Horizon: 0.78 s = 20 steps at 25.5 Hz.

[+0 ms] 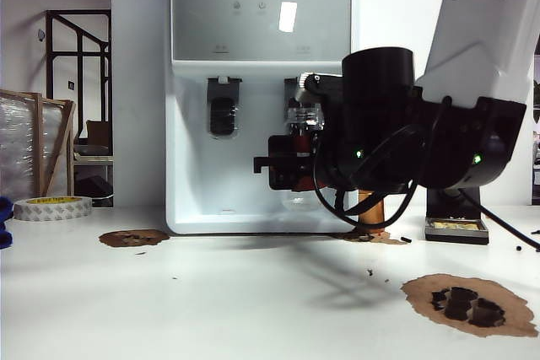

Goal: Pick up the water bottle with two loops of red belts, then reach the front water dispenser and gently press the gray-black baffle horizontally to get a little water.

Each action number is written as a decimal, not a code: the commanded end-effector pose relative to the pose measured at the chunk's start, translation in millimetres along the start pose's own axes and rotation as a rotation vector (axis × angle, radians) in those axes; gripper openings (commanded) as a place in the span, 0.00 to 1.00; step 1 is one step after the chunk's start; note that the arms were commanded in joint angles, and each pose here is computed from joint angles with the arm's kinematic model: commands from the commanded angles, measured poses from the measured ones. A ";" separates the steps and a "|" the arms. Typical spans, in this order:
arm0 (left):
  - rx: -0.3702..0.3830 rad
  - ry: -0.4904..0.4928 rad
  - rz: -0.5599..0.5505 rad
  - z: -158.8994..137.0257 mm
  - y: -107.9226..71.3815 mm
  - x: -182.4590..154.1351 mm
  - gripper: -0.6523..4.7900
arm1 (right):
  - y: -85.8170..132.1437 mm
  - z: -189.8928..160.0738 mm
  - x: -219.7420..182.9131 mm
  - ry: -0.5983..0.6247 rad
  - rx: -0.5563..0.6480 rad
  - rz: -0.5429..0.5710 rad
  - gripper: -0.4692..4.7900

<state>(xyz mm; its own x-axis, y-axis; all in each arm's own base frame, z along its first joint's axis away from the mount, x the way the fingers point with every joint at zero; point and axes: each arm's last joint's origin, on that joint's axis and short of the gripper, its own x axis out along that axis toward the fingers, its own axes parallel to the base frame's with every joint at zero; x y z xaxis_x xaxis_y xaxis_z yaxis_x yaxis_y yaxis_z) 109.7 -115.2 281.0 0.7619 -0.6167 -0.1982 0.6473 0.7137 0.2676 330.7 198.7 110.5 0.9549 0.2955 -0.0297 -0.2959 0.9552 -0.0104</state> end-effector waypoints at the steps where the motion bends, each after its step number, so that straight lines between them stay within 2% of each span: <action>1: 0.002 -0.016 0.005 2.9 0.9 -0.4 0.86 | 1.2 9.9 2.0 -0.068 0.020 0.007 0.38; 20: 0.002 -0.016 0.006 3.0 1.0 -0.4 0.86 | 1.9 9.7 3.0 -0.057 0.008 0.020 0.38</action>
<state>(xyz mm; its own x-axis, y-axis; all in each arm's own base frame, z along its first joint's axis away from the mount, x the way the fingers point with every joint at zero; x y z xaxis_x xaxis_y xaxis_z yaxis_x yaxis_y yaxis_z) 109.7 -115.2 281.1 0.7621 -0.6164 -0.1979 0.6470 0.7140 0.2676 332.1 200.6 114.1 0.9484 0.3171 -0.0061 -0.3172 0.9483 -0.0063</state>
